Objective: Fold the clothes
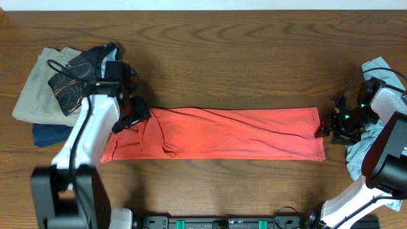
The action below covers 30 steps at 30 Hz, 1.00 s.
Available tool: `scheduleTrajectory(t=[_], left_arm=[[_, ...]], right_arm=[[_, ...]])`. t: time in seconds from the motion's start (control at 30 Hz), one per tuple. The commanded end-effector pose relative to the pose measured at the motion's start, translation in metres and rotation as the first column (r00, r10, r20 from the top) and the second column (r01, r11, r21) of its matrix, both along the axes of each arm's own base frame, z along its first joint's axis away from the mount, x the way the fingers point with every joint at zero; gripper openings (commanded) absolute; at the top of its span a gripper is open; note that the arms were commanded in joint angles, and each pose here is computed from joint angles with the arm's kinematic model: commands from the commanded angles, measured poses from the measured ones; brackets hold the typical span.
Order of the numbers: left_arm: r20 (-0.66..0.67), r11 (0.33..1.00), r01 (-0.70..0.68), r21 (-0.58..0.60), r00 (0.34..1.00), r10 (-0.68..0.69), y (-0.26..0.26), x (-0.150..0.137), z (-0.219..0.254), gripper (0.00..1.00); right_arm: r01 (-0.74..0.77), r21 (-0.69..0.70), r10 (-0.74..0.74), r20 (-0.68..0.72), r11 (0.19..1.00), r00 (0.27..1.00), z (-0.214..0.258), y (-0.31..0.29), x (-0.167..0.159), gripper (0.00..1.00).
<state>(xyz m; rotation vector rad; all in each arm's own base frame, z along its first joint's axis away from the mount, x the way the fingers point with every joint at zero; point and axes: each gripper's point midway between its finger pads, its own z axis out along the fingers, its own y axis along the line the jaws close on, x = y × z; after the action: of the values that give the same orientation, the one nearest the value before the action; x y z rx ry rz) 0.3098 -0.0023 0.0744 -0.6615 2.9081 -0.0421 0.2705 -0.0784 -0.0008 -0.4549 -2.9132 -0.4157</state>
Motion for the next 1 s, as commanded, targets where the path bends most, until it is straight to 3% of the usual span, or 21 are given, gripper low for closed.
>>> scheduleTrajectory(t=[0.0, 0.33, 0.5, 0.63, 0.8, 0.97], left_arm=[[0.05, 1.0, 0.011, 0.002, 0.999, -0.011, -0.003, 0.0, 0.02, 0.72], [0.027, 1.0, 0.013, 0.003, 1.0, -0.013, -0.003, -0.011, 0.025, 0.72], [0.001, 1.0, 0.013, 0.003, 1.0, -0.013, -0.002, -0.017, 0.024, 0.73], [-0.026, 1.0, 0.013, 0.004, 1.0, -0.013, -0.002, -0.024, 0.023, 0.73], [-0.045, 1.0, 0.013, 0.004, 0.999, -0.013, -0.002, -0.028, 0.022, 0.73], [-0.055, 1.0, 0.013, 0.004, 0.998, -0.013, -0.002, -0.031, 0.022, 0.73]], right_arm=[[0.011, 0.132, -0.008, -0.024, 0.991, 1.0, -0.018, 0.021, -0.014, 0.59], [-0.028, 0.159, 0.038, -0.059, 0.987, 0.998, -0.016, 0.039, -0.02, 0.31], [-0.042, 0.138, 0.046, -0.03, 0.99, 0.998, -0.019, 0.037, -0.013, 0.01], [-0.054, 0.064, 0.055, -0.026, 0.997, 0.998, -0.022, 0.021, -0.009, 0.01], [0.075, -0.139, -0.084, -0.059, 0.987, 0.995, -0.005, -0.029, 0.006, 0.01], [0.132, -0.17, -0.134, -0.004, 0.977, 0.991, 0.032, -0.057, 0.029, 0.01]])
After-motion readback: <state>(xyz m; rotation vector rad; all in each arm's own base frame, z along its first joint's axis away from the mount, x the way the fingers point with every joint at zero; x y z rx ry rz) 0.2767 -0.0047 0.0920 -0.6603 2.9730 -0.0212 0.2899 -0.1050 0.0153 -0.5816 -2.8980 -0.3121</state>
